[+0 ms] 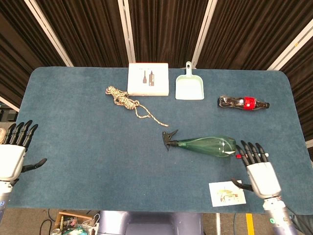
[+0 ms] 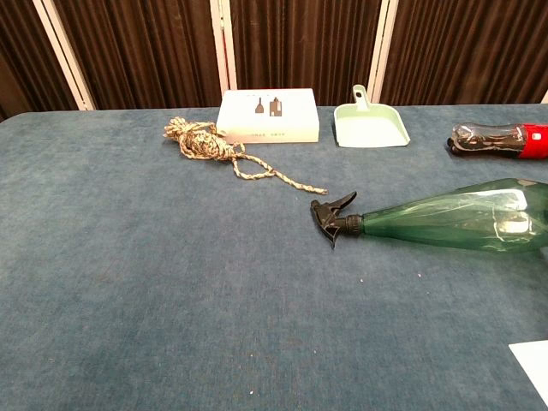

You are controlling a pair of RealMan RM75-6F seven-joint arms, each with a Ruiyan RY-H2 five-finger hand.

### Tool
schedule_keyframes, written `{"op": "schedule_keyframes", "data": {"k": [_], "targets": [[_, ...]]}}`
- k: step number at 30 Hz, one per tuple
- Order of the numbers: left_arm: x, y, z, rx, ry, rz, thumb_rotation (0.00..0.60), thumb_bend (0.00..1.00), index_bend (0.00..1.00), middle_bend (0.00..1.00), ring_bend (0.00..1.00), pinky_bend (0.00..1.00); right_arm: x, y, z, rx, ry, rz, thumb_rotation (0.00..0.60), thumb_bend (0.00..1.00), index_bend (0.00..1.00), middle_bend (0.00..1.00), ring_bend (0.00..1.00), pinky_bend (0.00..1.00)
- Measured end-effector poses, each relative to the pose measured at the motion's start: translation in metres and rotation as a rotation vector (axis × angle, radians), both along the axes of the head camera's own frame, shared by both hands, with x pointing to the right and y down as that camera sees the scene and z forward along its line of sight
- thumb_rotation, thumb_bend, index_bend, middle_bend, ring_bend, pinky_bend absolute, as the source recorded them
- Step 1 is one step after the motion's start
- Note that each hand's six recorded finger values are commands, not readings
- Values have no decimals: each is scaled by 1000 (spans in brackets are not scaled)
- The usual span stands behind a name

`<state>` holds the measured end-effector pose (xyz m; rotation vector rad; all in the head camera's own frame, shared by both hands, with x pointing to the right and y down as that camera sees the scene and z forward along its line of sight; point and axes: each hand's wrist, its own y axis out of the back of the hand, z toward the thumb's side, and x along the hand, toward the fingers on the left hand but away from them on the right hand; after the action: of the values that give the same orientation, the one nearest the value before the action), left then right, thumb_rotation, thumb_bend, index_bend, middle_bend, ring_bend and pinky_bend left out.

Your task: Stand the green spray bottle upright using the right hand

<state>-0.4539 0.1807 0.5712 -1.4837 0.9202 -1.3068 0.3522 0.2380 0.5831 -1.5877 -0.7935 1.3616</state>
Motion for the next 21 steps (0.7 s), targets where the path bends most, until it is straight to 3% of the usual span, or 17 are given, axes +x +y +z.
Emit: {"op": "schedule_keyframes", "data": {"k": [9,21], "targets": [[5,-2,20,-77,-35,9,600,30,0,0,0,0,-59,8,34,-8,154,-107,600,209,0,0,0,0],[-7,-25,37,-104,-34,-47,600,30,0,0,0,0,-112,-18,68,36,343,-199,600,209,0,0,0,0]]}}
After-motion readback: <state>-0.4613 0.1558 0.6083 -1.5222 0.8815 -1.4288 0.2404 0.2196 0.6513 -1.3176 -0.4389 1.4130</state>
